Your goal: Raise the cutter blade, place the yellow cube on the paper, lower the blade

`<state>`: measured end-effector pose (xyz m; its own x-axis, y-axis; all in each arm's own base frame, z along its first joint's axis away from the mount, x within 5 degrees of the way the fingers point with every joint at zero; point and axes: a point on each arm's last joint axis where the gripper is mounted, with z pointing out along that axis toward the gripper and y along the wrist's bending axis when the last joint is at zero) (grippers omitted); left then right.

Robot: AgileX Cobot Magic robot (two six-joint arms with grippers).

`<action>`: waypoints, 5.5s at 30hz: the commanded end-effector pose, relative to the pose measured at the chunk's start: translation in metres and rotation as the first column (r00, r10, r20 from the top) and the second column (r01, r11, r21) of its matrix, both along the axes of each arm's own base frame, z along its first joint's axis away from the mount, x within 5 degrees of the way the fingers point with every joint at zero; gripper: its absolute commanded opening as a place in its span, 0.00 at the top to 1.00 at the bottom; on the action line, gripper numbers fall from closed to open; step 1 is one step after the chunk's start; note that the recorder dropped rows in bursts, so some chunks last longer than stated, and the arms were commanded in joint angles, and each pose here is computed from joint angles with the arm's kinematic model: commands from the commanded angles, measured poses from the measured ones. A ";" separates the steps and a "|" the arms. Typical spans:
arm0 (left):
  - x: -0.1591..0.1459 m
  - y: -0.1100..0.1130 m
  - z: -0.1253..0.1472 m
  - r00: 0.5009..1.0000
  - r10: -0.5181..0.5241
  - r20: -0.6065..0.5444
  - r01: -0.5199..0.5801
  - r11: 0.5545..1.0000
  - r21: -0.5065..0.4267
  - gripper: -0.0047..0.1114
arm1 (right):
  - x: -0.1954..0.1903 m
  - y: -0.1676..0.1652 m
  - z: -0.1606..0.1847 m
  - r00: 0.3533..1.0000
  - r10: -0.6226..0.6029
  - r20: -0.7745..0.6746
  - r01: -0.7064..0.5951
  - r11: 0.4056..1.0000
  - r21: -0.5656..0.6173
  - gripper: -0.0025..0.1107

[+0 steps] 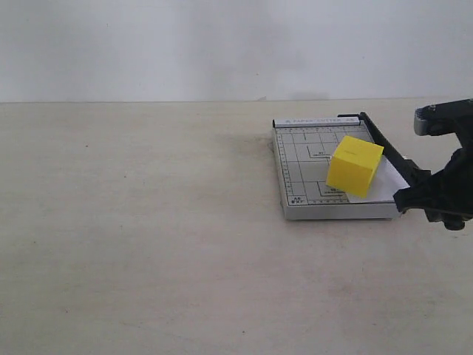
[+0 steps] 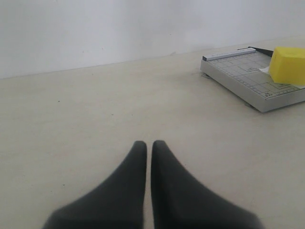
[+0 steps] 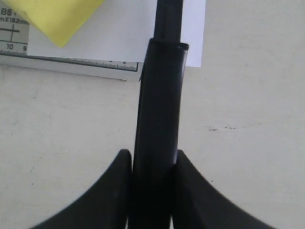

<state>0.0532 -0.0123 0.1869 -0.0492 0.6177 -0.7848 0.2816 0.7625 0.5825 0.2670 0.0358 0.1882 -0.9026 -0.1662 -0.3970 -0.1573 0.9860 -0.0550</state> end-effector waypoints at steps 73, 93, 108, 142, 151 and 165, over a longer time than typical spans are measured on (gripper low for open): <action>0.000 0.000 0.000 1.000 -0.007 0.012 0.007 1.000 -0.002 0.92 | -0.148 -0.015 0.114 0.546 -0.063 0.836 -0.139 0.976 0.165 0.98; 0.000 0.000 0.000 1.000 -0.007 0.012 0.007 1.000 -0.002 0.92 | -0.195 -0.015 0.108 0.621 -0.159 0.767 -0.166 0.930 0.327 0.98; 0.000 0.000 0.000 1.000 -0.007 0.012 0.007 1.000 -0.002 0.92 | -0.192 -0.015 0.091 0.647 -0.160 0.745 -0.147 0.933 0.328 0.98; 0.000 0.000 0.000 1.000 -0.007 0.012 0.007 1.000 -0.002 0.92 | -0.204 -0.026 0.012 0.507 -0.153 0.848 -0.117 0.963 0.243 0.98; 0.000 0.000 0.000 1.000 -0.007 0.012 0.007 1.000 -0.002 0.92 | -0.204 -0.026 0.012 0.509 -0.152 0.847 -0.117 0.963 0.243 0.98; 0.000 0.000 0.000 1.000 -0.007 0.012 0.007 1.000 -0.002 0.92 | -0.203 -0.026 0.013 0.501 -0.154 0.851 -0.118 0.963 0.244 0.98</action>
